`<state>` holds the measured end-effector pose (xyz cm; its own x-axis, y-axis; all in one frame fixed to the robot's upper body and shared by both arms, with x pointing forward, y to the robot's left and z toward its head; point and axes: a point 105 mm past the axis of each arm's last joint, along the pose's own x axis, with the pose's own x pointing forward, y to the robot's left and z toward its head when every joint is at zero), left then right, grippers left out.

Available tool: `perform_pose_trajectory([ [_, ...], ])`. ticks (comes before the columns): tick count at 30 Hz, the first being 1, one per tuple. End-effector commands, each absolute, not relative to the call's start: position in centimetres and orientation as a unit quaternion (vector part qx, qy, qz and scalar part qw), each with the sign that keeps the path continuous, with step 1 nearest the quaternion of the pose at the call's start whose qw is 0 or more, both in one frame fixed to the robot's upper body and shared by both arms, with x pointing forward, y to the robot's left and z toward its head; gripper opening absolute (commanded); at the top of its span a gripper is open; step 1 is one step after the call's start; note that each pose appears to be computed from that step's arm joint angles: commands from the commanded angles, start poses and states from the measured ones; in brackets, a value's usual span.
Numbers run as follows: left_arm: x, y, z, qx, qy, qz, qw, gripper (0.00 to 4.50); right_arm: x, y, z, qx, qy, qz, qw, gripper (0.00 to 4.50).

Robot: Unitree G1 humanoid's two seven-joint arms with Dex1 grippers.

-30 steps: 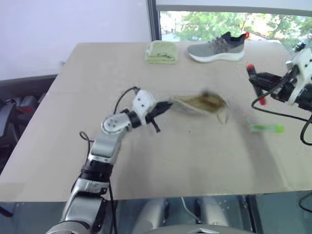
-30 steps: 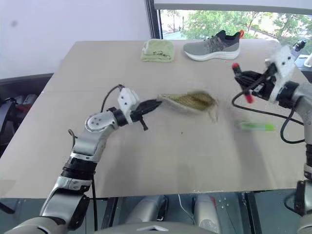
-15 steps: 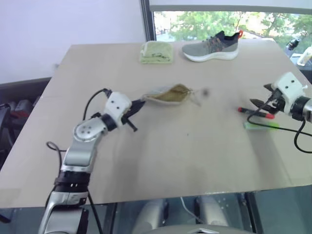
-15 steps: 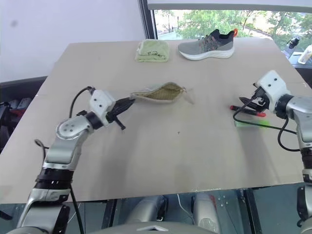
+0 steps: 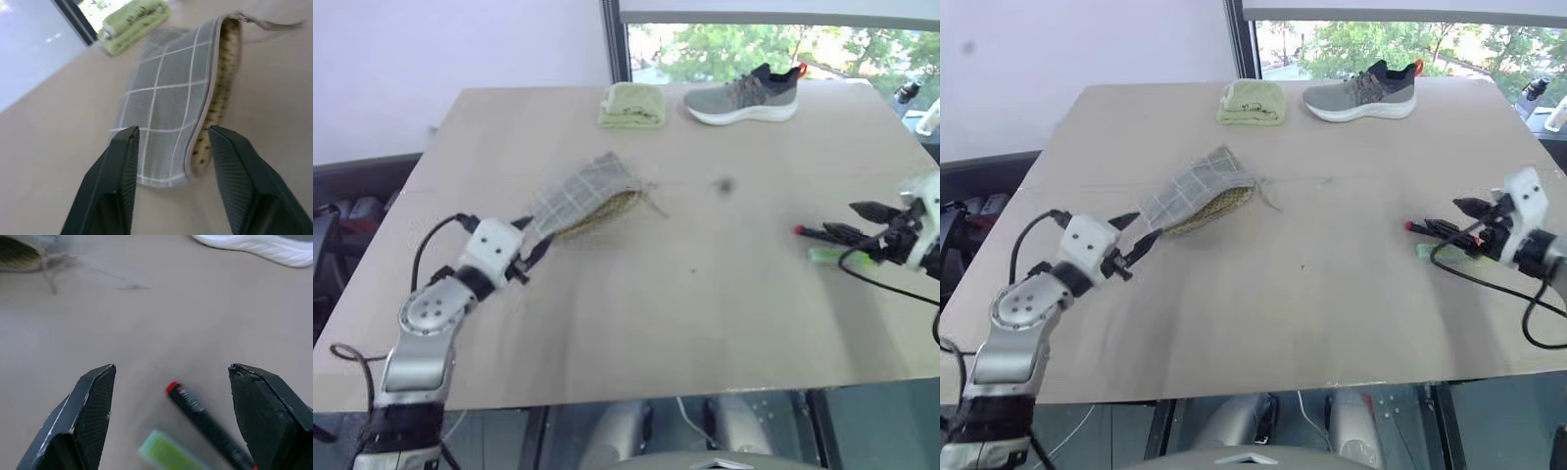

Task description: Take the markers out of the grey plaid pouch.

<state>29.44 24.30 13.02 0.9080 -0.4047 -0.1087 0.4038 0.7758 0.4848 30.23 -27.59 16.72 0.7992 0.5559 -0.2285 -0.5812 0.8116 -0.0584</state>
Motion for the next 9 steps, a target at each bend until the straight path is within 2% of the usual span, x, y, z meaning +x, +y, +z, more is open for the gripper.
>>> perform_pose_trajectory([
  [1,26.4,23.2,12.5,0.157,0.043,-0.261,0.952,2.34,28.5,-27.2,16.5,-0.027,0.093,0.330,0.939,3.75],
  [5,22.9,21.1,10.5,0.072,0.106,-0.315,0.941,2.34,26.7,-27.6,13.5,-0.015,0.128,0.354,0.926,3.75],
  [9,21.6,21.2,9.5,0.044,0.128,-0.308,0.942,2.34,25.5,-28.3,11.8,-0.034,0.138,0.367,0.919,3.75],
])
